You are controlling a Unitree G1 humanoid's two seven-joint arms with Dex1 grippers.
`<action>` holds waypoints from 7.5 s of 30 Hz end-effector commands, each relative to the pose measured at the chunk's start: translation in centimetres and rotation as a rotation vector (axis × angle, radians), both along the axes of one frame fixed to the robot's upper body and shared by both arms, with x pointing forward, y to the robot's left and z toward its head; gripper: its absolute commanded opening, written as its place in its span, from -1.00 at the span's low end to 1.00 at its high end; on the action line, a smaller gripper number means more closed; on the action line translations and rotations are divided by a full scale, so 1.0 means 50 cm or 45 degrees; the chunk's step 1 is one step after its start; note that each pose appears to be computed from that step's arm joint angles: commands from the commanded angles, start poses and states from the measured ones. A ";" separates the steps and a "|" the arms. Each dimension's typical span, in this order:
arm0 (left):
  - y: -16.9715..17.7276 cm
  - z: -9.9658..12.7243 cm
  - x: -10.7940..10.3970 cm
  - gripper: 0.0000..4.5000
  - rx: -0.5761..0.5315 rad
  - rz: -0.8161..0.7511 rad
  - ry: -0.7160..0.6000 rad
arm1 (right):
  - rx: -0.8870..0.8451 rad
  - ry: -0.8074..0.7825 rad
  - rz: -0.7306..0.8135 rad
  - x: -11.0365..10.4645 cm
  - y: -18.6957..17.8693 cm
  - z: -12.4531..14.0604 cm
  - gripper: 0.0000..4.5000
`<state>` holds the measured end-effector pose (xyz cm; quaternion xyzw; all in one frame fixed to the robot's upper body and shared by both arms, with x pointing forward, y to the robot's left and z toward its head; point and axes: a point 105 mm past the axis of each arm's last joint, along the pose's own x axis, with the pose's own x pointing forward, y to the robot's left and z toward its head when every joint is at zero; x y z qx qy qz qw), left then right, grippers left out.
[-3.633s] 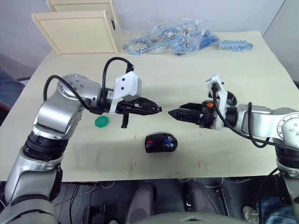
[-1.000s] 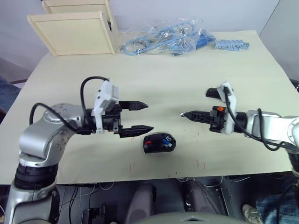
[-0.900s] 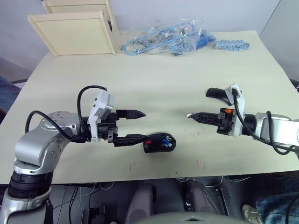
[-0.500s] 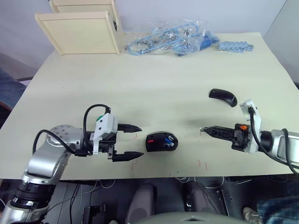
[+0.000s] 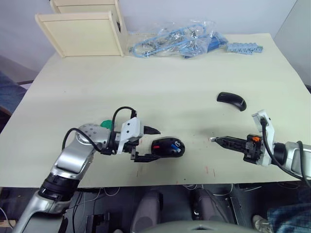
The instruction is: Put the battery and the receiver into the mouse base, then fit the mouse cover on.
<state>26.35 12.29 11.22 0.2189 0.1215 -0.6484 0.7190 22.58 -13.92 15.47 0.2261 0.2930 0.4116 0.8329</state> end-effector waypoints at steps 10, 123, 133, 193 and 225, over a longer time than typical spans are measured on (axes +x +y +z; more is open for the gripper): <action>-0.016 -0.024 0.003 0.99 0.039 -0.040 -0.042 | 0.027 -0.065 -0.011 -0.007 0.006 0.032 -1.00; -0.077 -0.072 0.005 0.30 0.136 -0.013 -0.036 | -1.031 -0.146 0.617 0.098 0.219 -0.004 -1.00; -0.076 -0.073 0.007 0.30 0.136 -0.013 -0.037 | -1.048 -0.138 0.589 0.105 0.215 -0.015 -1.00; -0.086 -0.090 0.001 0.30 0.126 -0.006 -0.038 | -1.221 -0.209 0.763 0.078 0.242 -0.073 -1.00; -0.074 -0.068 0.002 0.30 0.131 0.018 -0.024 | -0.335 -0.779 0.299 0.043 0.159 0.057 0.44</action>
